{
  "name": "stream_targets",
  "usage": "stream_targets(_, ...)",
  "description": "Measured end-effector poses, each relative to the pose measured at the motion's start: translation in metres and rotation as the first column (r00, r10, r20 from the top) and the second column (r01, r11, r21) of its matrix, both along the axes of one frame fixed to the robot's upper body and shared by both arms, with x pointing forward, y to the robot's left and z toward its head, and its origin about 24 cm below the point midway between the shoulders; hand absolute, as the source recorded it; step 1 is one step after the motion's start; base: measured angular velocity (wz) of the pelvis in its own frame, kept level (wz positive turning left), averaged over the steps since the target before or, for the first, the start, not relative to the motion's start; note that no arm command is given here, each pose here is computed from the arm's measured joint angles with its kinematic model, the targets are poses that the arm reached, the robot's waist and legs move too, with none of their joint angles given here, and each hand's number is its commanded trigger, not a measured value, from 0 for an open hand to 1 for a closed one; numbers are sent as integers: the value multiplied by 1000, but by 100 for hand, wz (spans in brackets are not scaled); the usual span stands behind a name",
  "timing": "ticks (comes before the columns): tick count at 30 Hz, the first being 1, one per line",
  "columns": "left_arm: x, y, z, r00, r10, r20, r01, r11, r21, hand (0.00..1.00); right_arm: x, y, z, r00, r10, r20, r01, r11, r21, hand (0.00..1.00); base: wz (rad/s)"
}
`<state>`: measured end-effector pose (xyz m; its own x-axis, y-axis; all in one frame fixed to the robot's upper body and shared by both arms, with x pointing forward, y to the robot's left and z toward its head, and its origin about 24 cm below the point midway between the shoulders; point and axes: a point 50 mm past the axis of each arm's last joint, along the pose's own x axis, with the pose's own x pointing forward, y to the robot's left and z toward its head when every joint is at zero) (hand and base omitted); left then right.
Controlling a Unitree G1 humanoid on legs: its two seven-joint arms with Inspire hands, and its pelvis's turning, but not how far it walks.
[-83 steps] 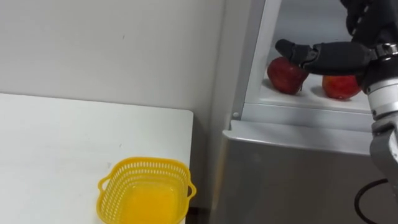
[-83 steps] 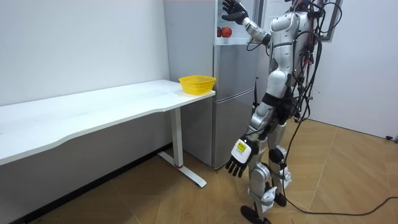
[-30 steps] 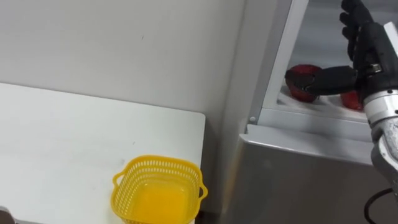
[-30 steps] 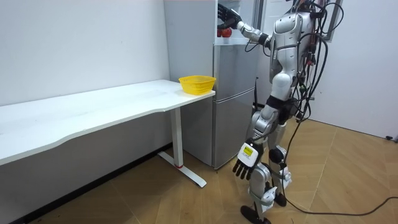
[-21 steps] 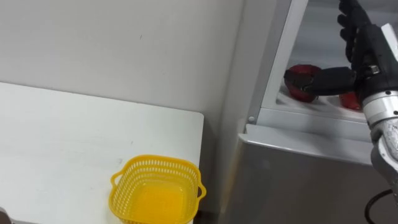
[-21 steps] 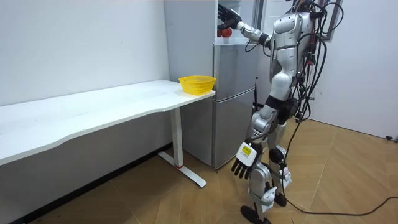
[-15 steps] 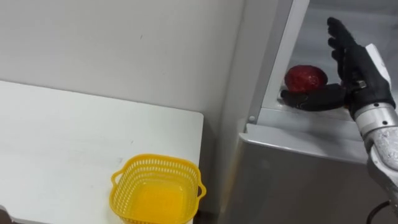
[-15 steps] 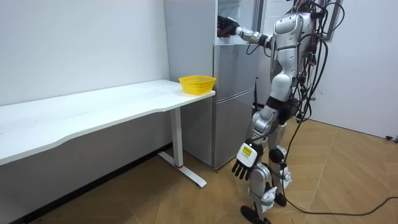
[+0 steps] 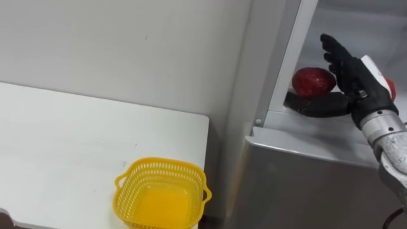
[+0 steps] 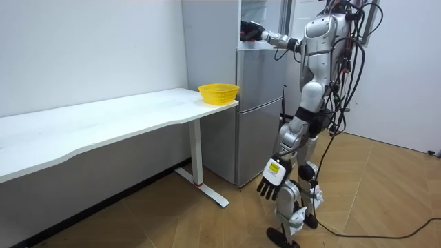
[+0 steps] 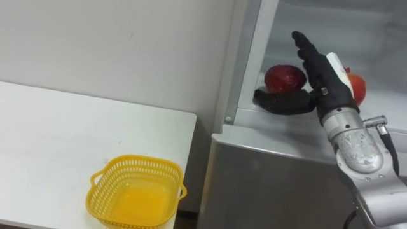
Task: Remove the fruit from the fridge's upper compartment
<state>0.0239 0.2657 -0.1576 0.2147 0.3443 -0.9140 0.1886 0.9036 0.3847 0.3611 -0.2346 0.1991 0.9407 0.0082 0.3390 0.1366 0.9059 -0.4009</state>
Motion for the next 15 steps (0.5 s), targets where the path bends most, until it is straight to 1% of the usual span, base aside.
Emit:
stream_targets(11,0,0,0,1000,0,-17,-1,1000,-22,0,3,-3,-6,996,54,-67,-53,998,21,0,0)
stream_targets(15,2,0,0,1000,-3,-16,2,1000,-24,0,4,-10,-13,993,58,-107,-53,997,47,0,3)
